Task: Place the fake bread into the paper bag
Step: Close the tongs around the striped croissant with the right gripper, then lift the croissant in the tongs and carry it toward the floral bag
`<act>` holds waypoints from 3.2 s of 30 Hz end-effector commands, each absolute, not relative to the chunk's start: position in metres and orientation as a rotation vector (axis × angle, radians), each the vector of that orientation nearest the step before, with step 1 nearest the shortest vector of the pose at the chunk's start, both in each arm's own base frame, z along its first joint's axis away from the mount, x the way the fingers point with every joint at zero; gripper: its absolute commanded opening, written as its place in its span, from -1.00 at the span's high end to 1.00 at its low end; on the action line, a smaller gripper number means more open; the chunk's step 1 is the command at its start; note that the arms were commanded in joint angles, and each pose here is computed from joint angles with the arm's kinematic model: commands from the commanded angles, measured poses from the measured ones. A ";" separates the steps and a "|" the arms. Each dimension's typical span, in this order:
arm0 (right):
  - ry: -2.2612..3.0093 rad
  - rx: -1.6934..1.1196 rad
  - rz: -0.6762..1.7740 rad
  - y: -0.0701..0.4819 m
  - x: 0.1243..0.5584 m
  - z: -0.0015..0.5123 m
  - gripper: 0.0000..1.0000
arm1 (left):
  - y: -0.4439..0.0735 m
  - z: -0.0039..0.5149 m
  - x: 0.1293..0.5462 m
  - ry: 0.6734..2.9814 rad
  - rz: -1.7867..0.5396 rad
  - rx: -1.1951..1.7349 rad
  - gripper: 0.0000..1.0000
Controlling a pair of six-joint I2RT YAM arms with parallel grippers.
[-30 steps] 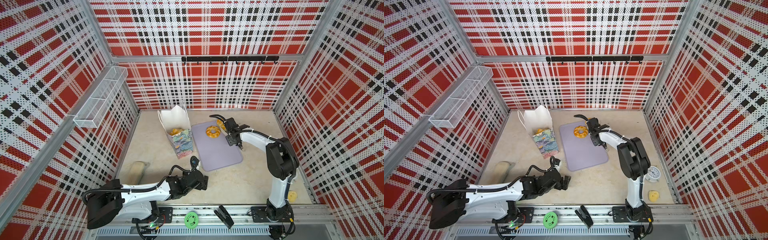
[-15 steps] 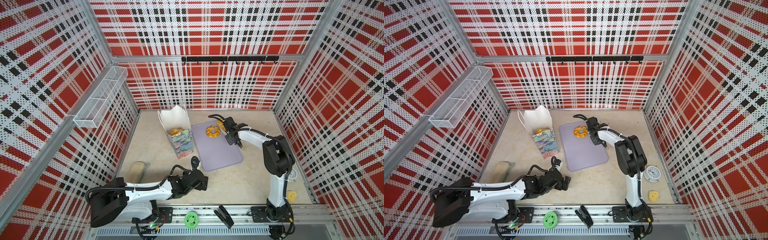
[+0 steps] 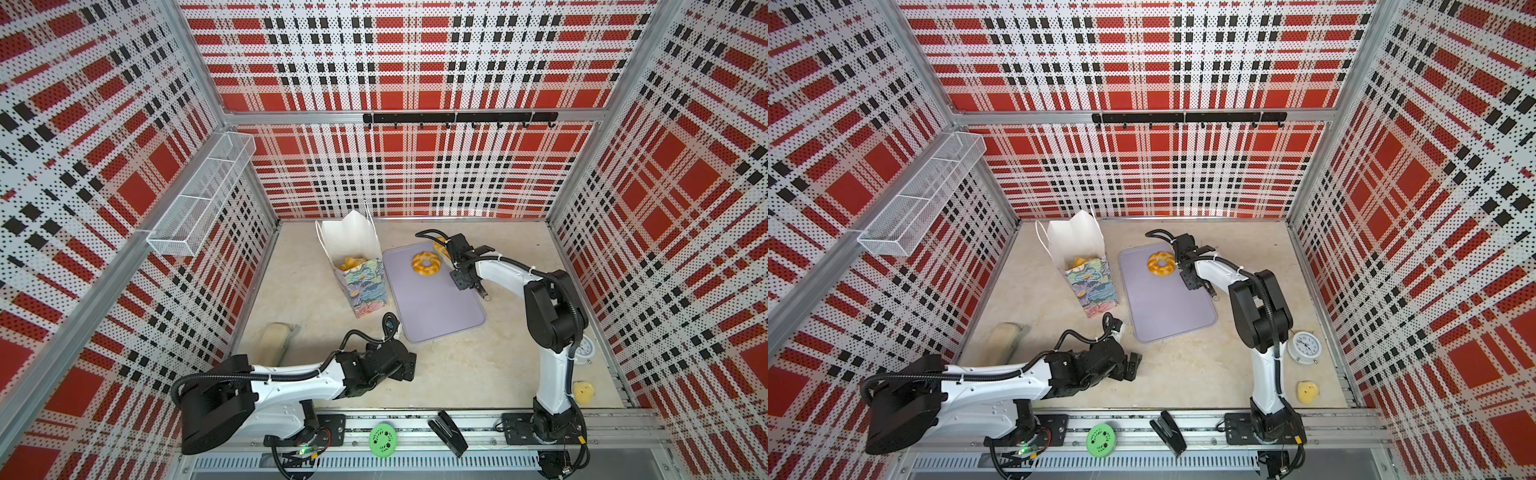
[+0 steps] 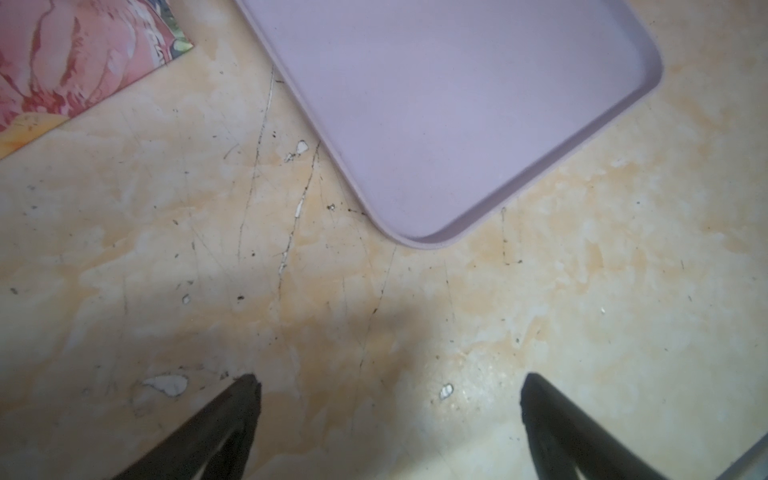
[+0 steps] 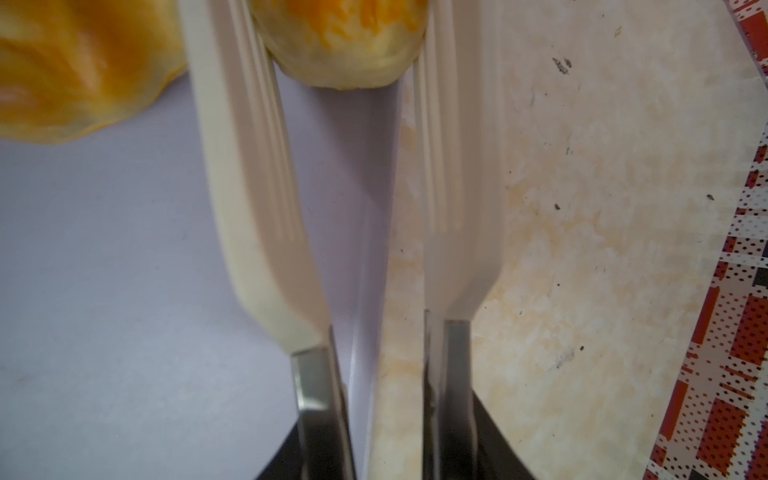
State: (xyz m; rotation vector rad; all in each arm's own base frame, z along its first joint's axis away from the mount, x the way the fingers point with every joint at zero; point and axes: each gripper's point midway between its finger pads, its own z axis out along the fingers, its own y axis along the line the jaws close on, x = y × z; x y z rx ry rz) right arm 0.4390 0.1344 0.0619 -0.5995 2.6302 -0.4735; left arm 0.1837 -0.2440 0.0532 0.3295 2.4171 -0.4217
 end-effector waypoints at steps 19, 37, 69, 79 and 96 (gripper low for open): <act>2.683 -0.580 -0.320 0.147 0.332 0.081 0.18 | -0.263 0.066 0.181 2.371 -0.460 0.347 -0.99; 2.692 -0.550 -0.309 0.151 0.330 0.073 -0.11 | -0.260 0.070 0.176 2.349 -0.467 0.340 -0.99; 2.692 -0.589 -0.298 0.157 0.336 0.074 0.17 | -0.255 0.074 0.176 2.340 -0.472 0.327 -0.99; 2.657 -0.558 -0.235 0.156 0.325 0.090 0.19 | -0.259 0.091 0.171 2.287 -0.526 0.318 -0.99; 2.528 -0.586 -0.083 0.181 0.288 0.137 0.19 | -0.242 0.122 0.166 2.192 -0.530 0.282 -0.99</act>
